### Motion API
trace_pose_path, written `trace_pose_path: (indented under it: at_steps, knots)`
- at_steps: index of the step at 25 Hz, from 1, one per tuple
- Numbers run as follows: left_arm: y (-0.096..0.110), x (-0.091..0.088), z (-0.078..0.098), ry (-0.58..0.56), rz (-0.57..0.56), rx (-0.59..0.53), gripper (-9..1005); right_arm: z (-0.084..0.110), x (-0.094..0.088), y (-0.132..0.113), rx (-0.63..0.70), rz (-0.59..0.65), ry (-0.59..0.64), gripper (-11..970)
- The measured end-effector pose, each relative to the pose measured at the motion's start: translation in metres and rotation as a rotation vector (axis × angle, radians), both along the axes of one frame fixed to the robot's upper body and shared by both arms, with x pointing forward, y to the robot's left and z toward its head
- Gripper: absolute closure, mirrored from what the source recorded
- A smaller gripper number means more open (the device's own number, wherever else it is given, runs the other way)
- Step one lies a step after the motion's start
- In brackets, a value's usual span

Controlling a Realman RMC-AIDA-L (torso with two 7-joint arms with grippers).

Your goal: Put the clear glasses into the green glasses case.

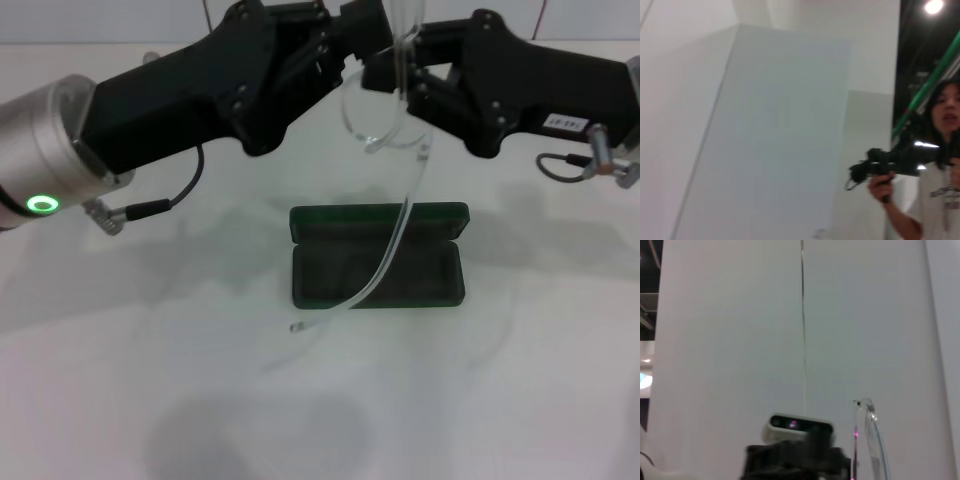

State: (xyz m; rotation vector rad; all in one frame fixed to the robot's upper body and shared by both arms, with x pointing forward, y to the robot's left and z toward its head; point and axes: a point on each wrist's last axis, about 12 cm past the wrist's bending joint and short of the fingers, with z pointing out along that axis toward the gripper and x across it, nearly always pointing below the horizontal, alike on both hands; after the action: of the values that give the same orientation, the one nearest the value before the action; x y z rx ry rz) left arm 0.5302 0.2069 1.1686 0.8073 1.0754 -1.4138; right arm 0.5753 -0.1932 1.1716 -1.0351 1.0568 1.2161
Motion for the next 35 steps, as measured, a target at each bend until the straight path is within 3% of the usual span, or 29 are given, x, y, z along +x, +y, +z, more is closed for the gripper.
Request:
trace_pose_path:
  at_steps: [4,9,15,19,26,35]
  knots:
    - [0.005,-0.006,0.006,-0.024,-0.055,-0.023,958,0.001,-0.002,-0.013,0.023,-0.044,-0.012,843]
    - [0.016,-0.01,0.006,-0.023,-0.045,-0.044,958,0.003,-0.015,-0.04,0.071,-0.103,-0.054,844]
    - [0.018,-0.015,-0.001,0.0,-0.053,-0.026,958,0.015,-0.043,-0.084,0.368,-0.164,-0.128,844]
    - [0.012,-0.016,-0.005,0.01,-0.087,0.015,958,0.02,-0.051,-0.099,0.563,-0.222,-0.173,844]
    - [-0.006,-0.019,-0.005,0.002,-0.175,0.041,958,0.025,-0.046,-0.096,0.689,-0.227,-0.192,844]
    - [-0.04,-0.018,0.009,-0.063,-0.309,-0.003,958,0.026,-0.021,-0.043,0.621,-0.153,-0.201,844]
